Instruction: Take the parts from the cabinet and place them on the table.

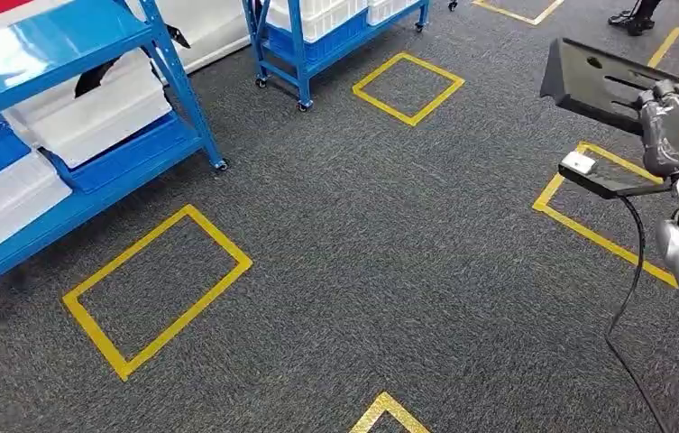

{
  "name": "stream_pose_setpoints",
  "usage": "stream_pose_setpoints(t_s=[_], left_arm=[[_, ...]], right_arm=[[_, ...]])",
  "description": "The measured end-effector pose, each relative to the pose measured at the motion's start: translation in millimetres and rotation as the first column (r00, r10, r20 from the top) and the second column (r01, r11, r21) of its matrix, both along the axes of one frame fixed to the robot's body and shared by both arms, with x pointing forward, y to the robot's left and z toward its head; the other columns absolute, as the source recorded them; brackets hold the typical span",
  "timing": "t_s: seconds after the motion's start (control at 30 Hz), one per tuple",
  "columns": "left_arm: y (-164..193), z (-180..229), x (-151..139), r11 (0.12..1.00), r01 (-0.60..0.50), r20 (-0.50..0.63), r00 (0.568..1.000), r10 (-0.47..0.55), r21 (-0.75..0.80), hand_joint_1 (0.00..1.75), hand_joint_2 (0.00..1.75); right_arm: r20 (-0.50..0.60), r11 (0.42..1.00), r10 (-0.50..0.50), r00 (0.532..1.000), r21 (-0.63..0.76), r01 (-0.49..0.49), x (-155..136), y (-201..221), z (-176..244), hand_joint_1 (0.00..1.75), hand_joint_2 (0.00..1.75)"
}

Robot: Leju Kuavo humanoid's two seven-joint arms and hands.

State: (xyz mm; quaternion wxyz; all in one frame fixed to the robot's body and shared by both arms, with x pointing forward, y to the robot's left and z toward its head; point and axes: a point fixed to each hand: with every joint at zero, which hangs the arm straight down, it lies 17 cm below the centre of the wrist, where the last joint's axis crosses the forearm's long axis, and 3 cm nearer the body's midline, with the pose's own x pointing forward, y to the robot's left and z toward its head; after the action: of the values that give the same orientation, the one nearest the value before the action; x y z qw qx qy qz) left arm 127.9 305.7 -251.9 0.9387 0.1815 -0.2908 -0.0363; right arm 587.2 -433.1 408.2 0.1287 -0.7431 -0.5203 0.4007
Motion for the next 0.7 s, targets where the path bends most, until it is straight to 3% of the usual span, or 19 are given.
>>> stream_pose_setpoints(t_s=[0.13, 0.37, 0.57, 0.7], left_arm=[[-13.0, -1.1, 1.9, 0.999, 0.021, -0.007, 1.000, -0.021, -0.029, 0.00, 1.75], [-39.8, -3.6, 0.3, 0.995, 0.060, -0.034, 0.997, -0.063, -0.074, 0.00, 1.75], [-48.3, -2.9, 3.7, 0.994, 0.058, -0.032, 0.998, -0.061, -0.093, 0.00, 1.75], [-48.5, -0.2, 8.9, 0.994, 0.052, -0.006, 0.999, -0.052, -0.092, 0.00, 1.75]], right_arm=[[-0.003, 0.999, -0.007, 1.000, -0.043, 0.007, -1.6, -0.2, 3.4, 1.75, 1.75], [-0.043, 0.994, -0.070, 0.997, -0.093, 0.066, -11.3, -36.6, 32.8, 1.75, 1.75], [-0.064, 0.992, -0.034, 0.997, -0.125, 0.026, -3.3, -16.7, 41.3, 1.75, 1.75], [-0.014, 0.992, -0.001, 1.000, -0.124, -0.001, -5.0, -7.0, 49.5, 1.75, 1.75]])
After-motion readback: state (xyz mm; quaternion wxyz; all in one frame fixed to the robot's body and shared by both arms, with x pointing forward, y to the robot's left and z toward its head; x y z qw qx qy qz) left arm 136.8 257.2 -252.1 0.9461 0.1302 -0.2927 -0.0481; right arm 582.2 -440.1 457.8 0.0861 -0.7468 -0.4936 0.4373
